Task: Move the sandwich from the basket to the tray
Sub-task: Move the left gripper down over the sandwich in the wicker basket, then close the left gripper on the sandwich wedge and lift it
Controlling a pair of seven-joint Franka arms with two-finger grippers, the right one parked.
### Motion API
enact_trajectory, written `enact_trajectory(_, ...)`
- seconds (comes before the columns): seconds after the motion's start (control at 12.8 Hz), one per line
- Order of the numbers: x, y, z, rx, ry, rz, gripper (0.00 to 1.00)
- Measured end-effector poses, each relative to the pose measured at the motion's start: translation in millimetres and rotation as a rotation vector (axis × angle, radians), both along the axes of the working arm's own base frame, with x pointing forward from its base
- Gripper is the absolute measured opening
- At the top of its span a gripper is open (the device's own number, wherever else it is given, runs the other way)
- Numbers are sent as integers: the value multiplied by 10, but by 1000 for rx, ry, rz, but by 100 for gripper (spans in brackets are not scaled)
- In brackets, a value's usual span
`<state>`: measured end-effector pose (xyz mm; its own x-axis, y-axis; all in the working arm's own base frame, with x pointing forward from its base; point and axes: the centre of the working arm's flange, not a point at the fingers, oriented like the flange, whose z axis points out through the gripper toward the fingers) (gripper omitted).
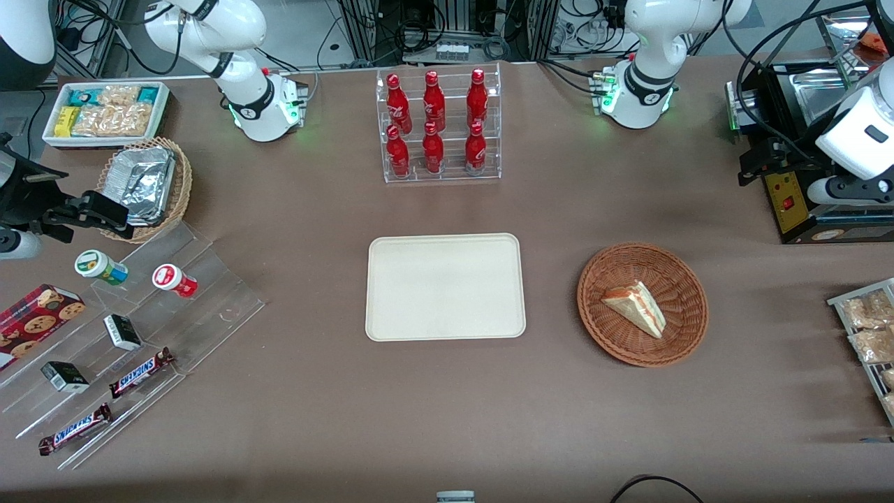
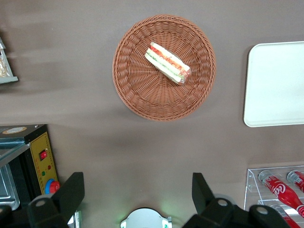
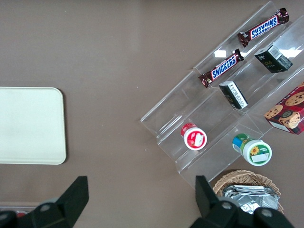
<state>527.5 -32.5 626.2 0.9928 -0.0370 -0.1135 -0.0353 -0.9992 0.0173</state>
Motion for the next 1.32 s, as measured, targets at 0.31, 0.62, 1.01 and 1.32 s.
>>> enact_trajectory(0.31,72,29,-110,35,12,63,100)
enact_trajectory(0.62,589,78,-924,72,26,280,100)
enact_trajectory(1.01,1037,-245,-2069,91,-10,687,100)
enact_trajectory(1.32,1078,-749,-2736,115,-32,814,100)
